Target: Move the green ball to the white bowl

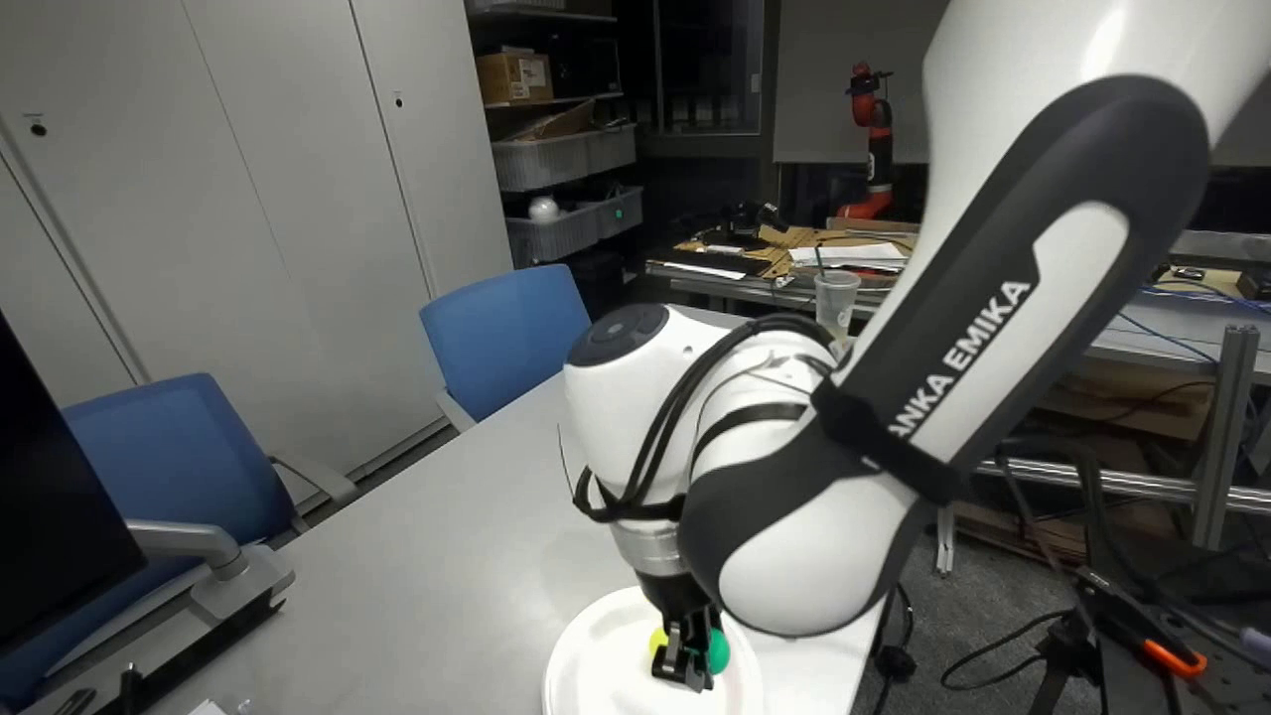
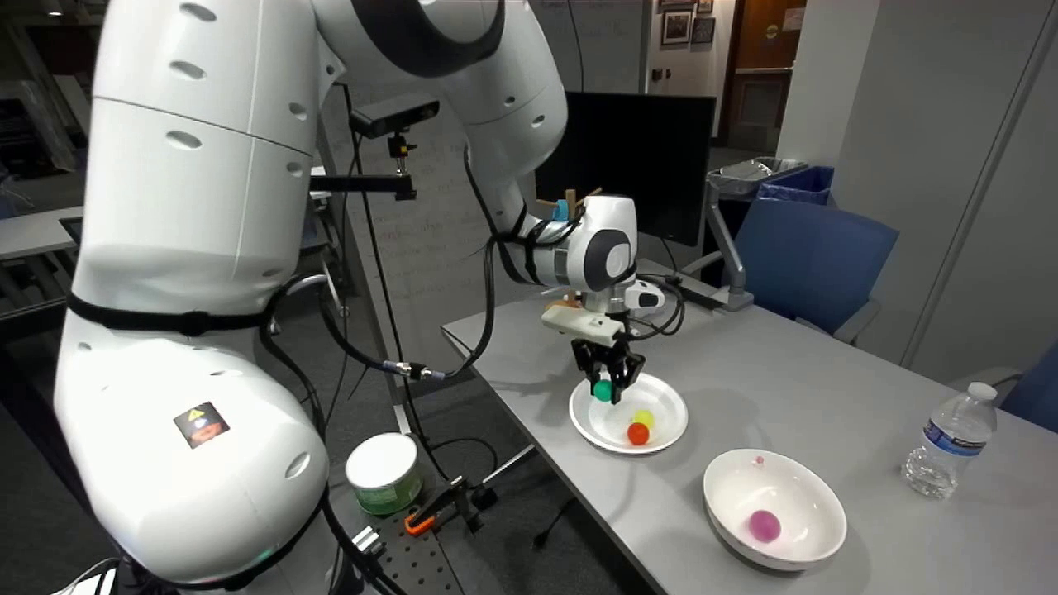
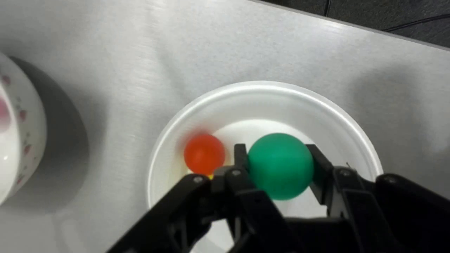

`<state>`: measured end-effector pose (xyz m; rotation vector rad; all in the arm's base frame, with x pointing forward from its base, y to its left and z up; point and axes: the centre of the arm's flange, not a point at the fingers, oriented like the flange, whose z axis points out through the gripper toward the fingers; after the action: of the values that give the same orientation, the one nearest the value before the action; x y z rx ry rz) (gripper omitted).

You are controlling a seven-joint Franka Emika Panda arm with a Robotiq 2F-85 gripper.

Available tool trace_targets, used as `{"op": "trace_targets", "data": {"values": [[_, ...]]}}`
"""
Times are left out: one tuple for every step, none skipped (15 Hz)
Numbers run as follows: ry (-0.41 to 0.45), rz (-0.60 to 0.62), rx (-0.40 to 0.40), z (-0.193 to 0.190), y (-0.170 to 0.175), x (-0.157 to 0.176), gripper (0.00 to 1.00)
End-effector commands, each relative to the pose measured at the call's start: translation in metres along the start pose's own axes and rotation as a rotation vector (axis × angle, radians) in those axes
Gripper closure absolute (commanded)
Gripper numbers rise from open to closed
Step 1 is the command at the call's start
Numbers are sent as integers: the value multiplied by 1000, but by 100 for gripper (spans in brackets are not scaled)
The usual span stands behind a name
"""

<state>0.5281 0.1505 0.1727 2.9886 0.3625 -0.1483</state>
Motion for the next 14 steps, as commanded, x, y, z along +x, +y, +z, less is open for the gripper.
{"op": "trace_targets", "data": {"values": [[45,-38,-5,-48,28,-7,82],[68,-39,-8,-57,38,-7,82],[92,-35,-7,-65,50,-6,82],[111,-29,-8,-71,62,-6,82],[128,-16,-6,-76,77,-7,82],[142,-2,-8,-81,91,-8,82],[155,18,-9,-86,106,-10,82],[167,36,-12,-90,118,-12,82],[181,56,-16,-94,132,-14,82],[195,75,-20,-99,142,-17,82],[209,99,-24,-104,152,-19,82],[171,97,-7,-93,140,-5,57],[182,112,-9,-97,148,-6,57],[187,120,-9,-99,153,-8,57]]}}
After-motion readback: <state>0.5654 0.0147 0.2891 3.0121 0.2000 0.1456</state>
